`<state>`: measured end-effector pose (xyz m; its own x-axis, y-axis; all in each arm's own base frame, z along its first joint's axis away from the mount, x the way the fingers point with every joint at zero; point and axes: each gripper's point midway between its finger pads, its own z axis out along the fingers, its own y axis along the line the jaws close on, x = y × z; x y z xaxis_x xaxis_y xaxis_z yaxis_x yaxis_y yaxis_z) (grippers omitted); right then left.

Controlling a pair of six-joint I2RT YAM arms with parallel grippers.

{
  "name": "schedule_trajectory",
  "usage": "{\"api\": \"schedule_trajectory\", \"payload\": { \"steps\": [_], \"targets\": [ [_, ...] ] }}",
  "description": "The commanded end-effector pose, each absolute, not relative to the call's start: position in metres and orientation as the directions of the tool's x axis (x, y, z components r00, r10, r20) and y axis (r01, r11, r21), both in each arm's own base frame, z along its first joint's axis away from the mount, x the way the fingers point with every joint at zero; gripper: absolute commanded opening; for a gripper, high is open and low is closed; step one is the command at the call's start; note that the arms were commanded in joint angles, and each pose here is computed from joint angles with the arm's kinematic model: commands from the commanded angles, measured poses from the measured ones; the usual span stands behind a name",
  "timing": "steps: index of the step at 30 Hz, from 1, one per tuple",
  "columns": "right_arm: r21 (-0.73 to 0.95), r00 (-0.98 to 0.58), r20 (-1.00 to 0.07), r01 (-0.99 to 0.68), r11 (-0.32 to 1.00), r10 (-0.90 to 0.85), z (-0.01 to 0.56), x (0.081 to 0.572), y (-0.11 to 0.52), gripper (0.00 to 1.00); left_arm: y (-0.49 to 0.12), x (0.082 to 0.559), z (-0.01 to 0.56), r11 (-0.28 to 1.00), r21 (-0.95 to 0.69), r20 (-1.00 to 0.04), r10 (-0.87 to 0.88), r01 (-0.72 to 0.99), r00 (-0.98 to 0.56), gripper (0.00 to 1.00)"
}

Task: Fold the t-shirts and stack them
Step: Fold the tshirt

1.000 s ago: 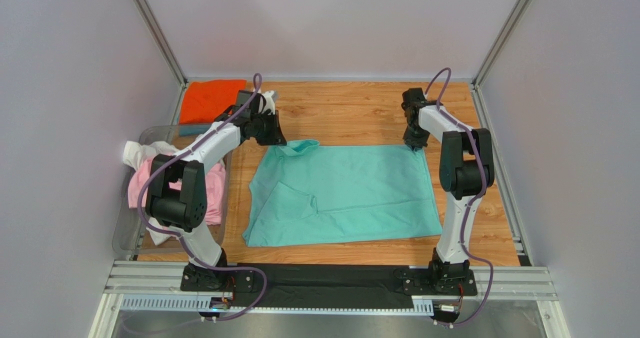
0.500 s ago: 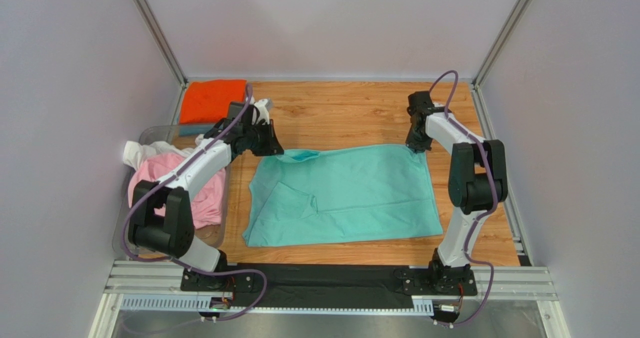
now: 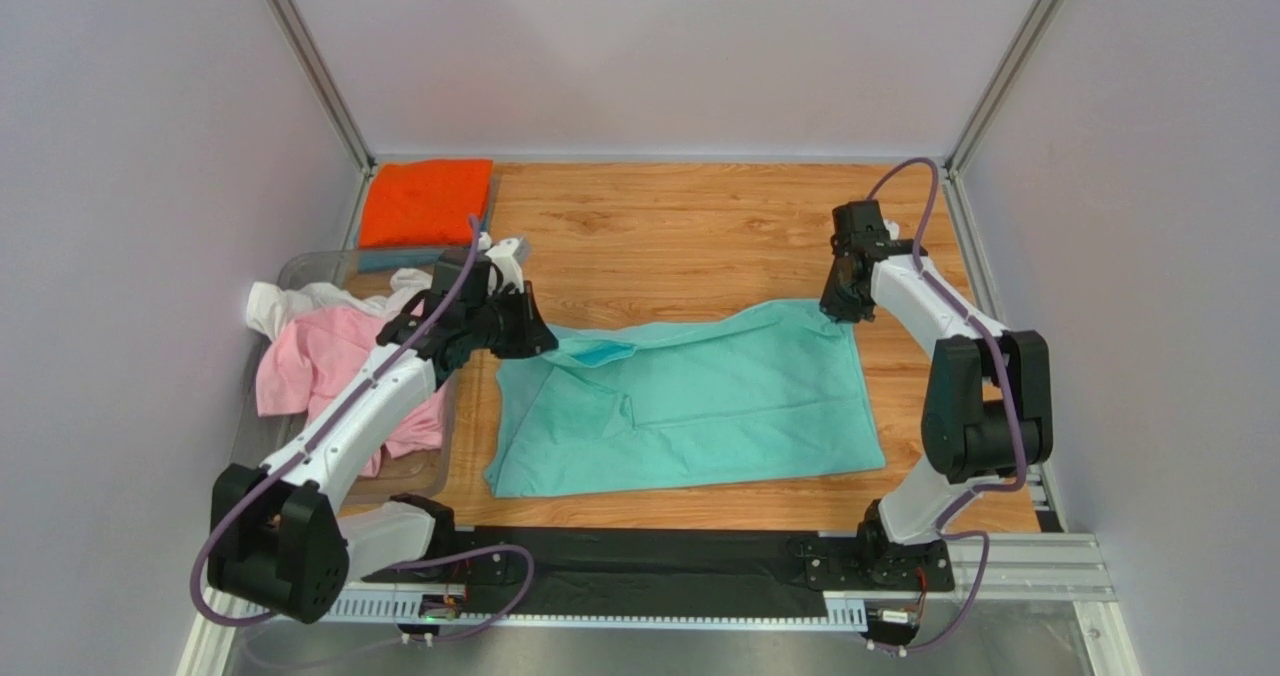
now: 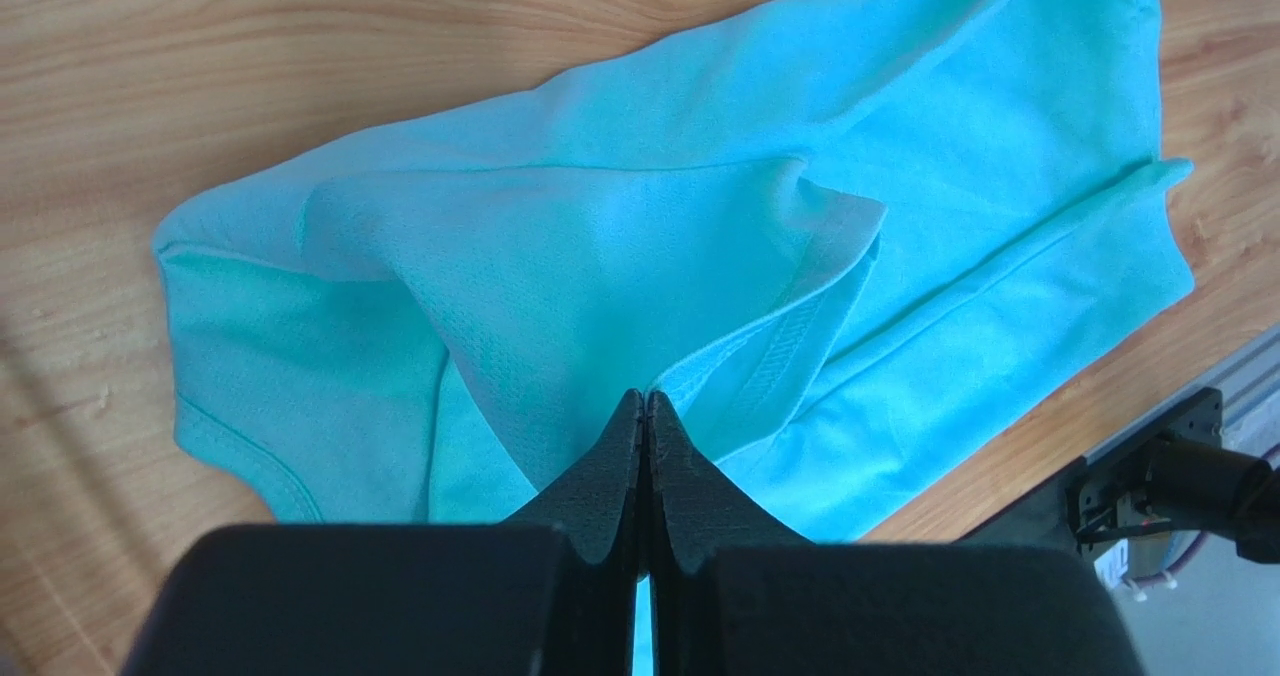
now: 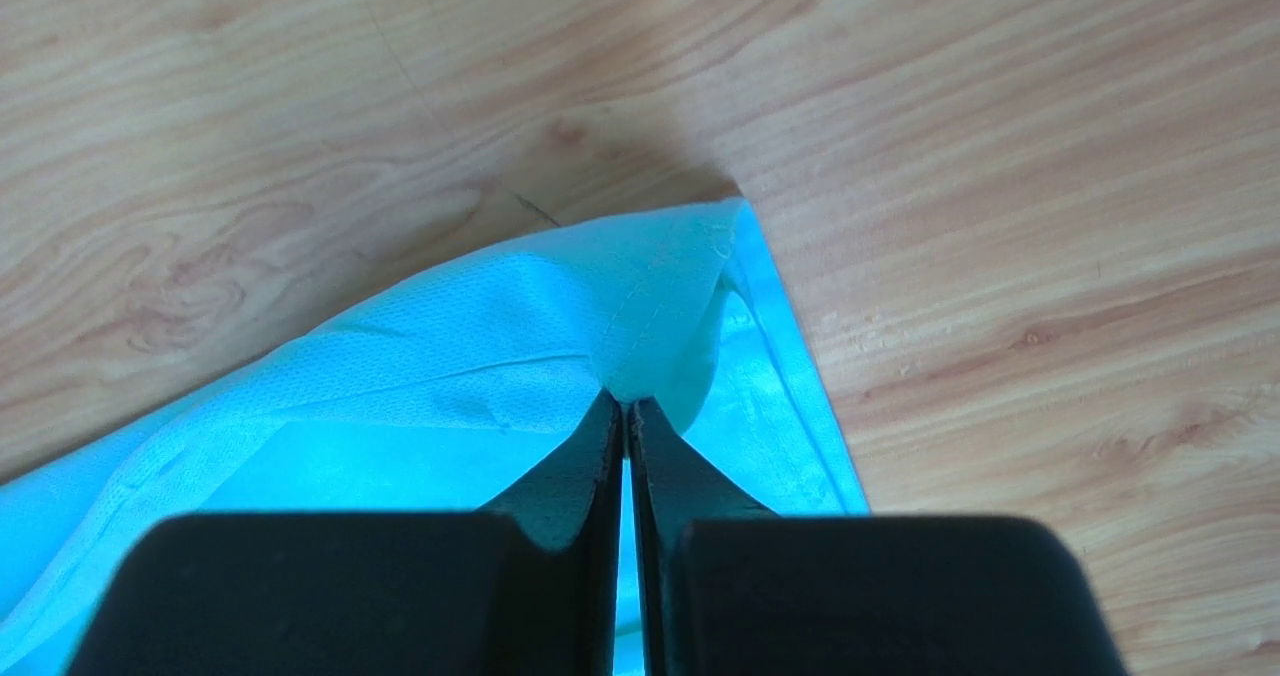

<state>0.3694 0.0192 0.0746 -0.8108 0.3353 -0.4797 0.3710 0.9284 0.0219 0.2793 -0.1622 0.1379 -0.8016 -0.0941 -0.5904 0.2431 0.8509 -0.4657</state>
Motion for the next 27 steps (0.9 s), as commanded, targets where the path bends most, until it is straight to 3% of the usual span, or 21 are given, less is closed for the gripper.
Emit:
{"api": "schedule_trajectory", "payload": {
  "steps": [1, 19, 27],
  "targets": [
    [0.05, -0.799, -0.508, 0.345, 0.937, 0.322, 0.089, 0.36, 0.021, 0.03, -0.157, 0.263, 0.144, 0.851, -0.47, -0.599, -0.115, 0.233, -0.792, 0.0],
    [0.012, -0.805, -0.501, 0.36, 0.933, 0.317, 0.087, 0.294, 0.008, 0.06, -0.159, 0.205, 0.114, 0.821, -0.537, -0.549, -0.168, 0.192, -0.819, 0.0],
    [-0.019, -0.807, -0.494, 0.381, 0.924, 0.323, 0.079, 0.284, 0.002, 0.07, -0.158, 0.179, 0.095, 0.808, -0.579, -0.467, -0.216, 0.113, -0.857, 0.0]
  ]
}}
